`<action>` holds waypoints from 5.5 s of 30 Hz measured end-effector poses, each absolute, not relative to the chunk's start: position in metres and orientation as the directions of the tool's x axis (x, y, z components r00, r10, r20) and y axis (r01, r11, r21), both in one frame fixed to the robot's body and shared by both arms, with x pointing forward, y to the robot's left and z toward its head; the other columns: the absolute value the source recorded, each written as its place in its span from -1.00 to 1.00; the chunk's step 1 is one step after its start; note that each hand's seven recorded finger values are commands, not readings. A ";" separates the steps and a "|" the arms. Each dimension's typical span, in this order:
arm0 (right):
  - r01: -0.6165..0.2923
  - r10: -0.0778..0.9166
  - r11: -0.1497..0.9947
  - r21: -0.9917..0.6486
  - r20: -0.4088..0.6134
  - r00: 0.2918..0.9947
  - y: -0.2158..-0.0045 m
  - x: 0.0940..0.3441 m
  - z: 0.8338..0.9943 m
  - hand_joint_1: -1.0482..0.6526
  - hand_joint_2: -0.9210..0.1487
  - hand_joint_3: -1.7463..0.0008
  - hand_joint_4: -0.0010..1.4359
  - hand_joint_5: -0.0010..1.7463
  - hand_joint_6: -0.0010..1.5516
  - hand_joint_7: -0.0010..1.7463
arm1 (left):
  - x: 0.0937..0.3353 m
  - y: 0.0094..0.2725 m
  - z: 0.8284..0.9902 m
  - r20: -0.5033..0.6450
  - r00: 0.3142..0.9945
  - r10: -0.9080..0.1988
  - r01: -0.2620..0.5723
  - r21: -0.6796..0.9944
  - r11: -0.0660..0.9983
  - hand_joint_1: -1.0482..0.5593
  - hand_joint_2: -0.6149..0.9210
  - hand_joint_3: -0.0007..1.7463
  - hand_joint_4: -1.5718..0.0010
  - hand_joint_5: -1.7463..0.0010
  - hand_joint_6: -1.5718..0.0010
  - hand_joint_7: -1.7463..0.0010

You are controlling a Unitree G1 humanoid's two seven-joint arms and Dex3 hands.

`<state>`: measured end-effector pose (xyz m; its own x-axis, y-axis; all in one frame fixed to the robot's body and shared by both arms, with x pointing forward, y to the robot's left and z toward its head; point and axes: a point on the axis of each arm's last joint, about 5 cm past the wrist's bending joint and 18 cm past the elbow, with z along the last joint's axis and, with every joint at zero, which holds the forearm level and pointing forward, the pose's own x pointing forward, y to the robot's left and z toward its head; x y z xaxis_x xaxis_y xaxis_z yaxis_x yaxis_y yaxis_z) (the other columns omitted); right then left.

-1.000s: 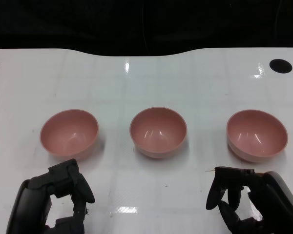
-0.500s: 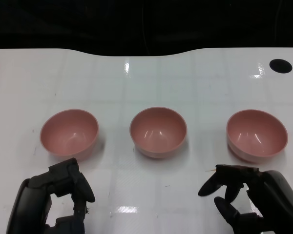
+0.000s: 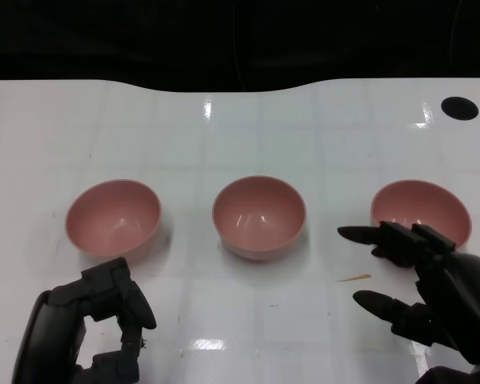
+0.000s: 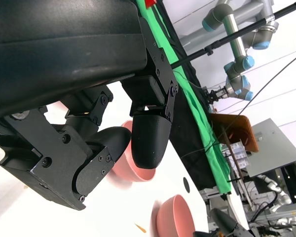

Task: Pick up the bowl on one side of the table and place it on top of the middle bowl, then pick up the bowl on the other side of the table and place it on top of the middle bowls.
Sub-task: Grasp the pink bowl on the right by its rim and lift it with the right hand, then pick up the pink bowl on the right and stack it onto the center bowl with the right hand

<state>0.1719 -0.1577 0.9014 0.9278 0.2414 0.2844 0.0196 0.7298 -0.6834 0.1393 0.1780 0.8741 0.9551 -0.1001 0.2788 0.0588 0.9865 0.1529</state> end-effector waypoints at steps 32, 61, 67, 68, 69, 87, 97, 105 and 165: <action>-0.016 0.090 0.235 -0.972 0.006 0.996 -0.158 0.223 0.911 -0.43 -0.88 1.00 -0.82 -0.30 -0.62 -0.90 | 0.143 0.176 0.874 0.282 0.953 -0.115 0.075 0.151 0.986 0.21 0.23 0.68 -0.12 -0.96 -0.09 -0.71; -0.216 0.172 0.166 -0.962 -0.187 0.967 -0.160 0.266 0.886 -0.09 -0.99 0.96 0.16 0.84 0.53 -0.88 | 0.143 0.173 0.876 0.278 0.952 -0.128 0.085 0.160 0.983 0.22 0.19 0.72 -0.13 -0.96 -0.11 -0.70; -0.099 0.221 0.178 -0.979 -0.058 0.973 -0.166 0.269 0.881 -0.07 -0.96 0.69 0.28 1.00 0.11 0.39 | 0.143 0.171 0.877 0.281 0.952 -0.124 0.084 0.152 0.985 0.22 0.18 0.73 -0.13 -0.96 -0.11 -0.70; -0.087 0.221 0.175 -0.981 -0.047 0.974 -0.167 0.269 0.881 -0.07 -0.93 0.63 0.28 1.00 0.04 0.57 | 0.143 0.171 0.877 0.281 0.952 -0.124 0.084 0.151 0.985 0.22 0.18 0.73 -0.13 -0.96 -0.11 -0.70; -0.080 0.221 0.171 -0.982 -0.041 0.974 -0.167 0.270 0.880 -0.06 -0.85 0.55 0.30 1.00 -0.03 0.75 | 0.143 0.171 0.877 0.280 0.952 -0.123 0.083 0.151 0.985 0.22 0.18 0.73 -0.13 -0.96 -0.11 -0.70; 0.187 0.345 0.239 -0.953 0.263 0.901 -0.146 0.275 0.920 -0.02 -0.02 -0.27 0.37 1.00 -0.06 0.99 | 0.143 0.170 0.878 0.280 0.952 -0.122 0.081 0.151 0.985 0.23 0.17 0.75 -0.13 -0.96 -0.11 -0.71; 0.204 0.424 0.399 -0.894 0.378 0.823 -0.118 0.268 0.948 0.00 0.15 -0.49 0.39 1.00 -0.04 1.00 | 0.143 0.170 0.877 0.279 0.953 -0.122 0.082 0.149 0.985 0.23 0.17 0.75 -0.13 -0.97 -0.11 -0.71; 0.120 0.476 0.489 -0.864 0.380 0.793 -0.099 0.263 0.955 -0.01 0.14 -0.56 0.41 1.00 -0.02 1.00 | 0.143 0.169 0.876 0.276 0.953 -0.125 0.084 0.155 0.984 0.22 0.17 0.74 -0.12 -0.98 -0.10 -0.71; -0.057 0.599 0.393 -0.918 0.209 0.773 -0.051 0.261 0.885 -0.56 -1.00 0.73 -0.98 -0.22 -0.58 -1.00 | 0.141 0.163 0.878 0.283 0.948 -0.144 0.094 0.182 0.979 0.22 0.13 0.80 -0.13 -0.98 -0.10 -0.73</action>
